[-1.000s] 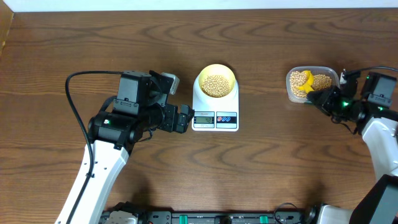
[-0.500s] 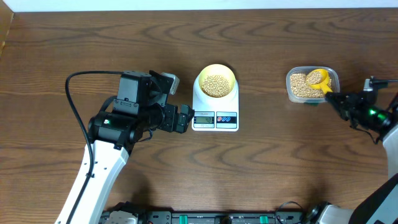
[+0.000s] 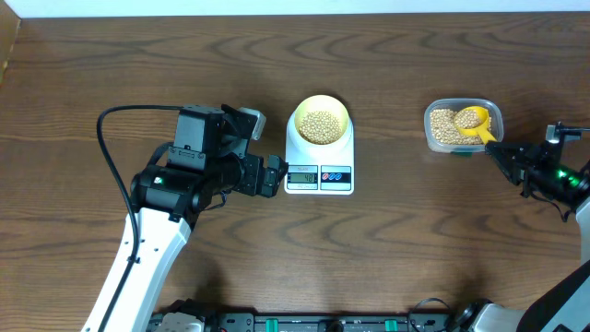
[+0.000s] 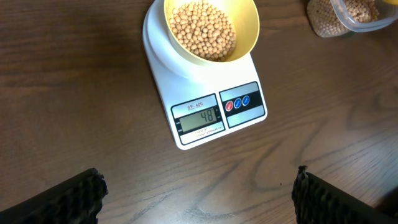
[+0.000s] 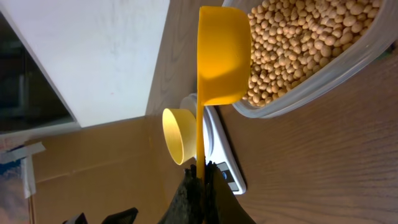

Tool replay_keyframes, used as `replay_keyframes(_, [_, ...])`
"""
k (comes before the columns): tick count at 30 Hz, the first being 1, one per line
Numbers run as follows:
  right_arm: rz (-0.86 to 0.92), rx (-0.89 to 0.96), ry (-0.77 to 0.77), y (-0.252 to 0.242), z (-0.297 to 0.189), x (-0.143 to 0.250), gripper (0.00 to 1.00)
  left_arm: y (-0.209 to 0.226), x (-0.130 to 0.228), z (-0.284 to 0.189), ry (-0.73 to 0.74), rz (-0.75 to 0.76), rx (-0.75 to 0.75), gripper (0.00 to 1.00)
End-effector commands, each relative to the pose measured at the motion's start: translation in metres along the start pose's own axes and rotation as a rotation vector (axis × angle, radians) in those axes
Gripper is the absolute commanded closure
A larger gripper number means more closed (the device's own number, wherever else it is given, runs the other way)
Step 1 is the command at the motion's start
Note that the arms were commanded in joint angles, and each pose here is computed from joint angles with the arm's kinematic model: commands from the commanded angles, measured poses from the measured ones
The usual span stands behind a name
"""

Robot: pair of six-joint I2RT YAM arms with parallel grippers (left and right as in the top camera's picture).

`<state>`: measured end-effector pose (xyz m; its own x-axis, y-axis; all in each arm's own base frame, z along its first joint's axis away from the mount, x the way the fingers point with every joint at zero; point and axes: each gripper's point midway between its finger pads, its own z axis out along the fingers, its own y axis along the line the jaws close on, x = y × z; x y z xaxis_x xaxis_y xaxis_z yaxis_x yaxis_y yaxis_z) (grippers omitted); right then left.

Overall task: Scoop item into bowl and weigh 50g on scale
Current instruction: 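Dip the scoop into the soybeans with the right gripper and lift, then carry the scoop with the right gripper over the yellow bowl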

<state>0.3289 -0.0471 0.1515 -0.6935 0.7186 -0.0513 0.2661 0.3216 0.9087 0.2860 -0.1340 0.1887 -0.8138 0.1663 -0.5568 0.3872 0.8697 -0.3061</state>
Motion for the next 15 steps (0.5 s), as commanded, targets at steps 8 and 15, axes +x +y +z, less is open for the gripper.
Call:
replay_keyframes(8, [-0.057, -0.139, 0.057, 0.025, 0.003, 0.008, 0.99, 0.002, -0.001, 0.000, -0.003, 0.007, -0.008, 0.02])
replay_keyframes(15, [-0.138, -0.161, 0.158, 0.045, 0.033, 0.030, 0.99, 0.002, -0.001, 0.000, -0.003, 0.008, -0.008, 0.02])
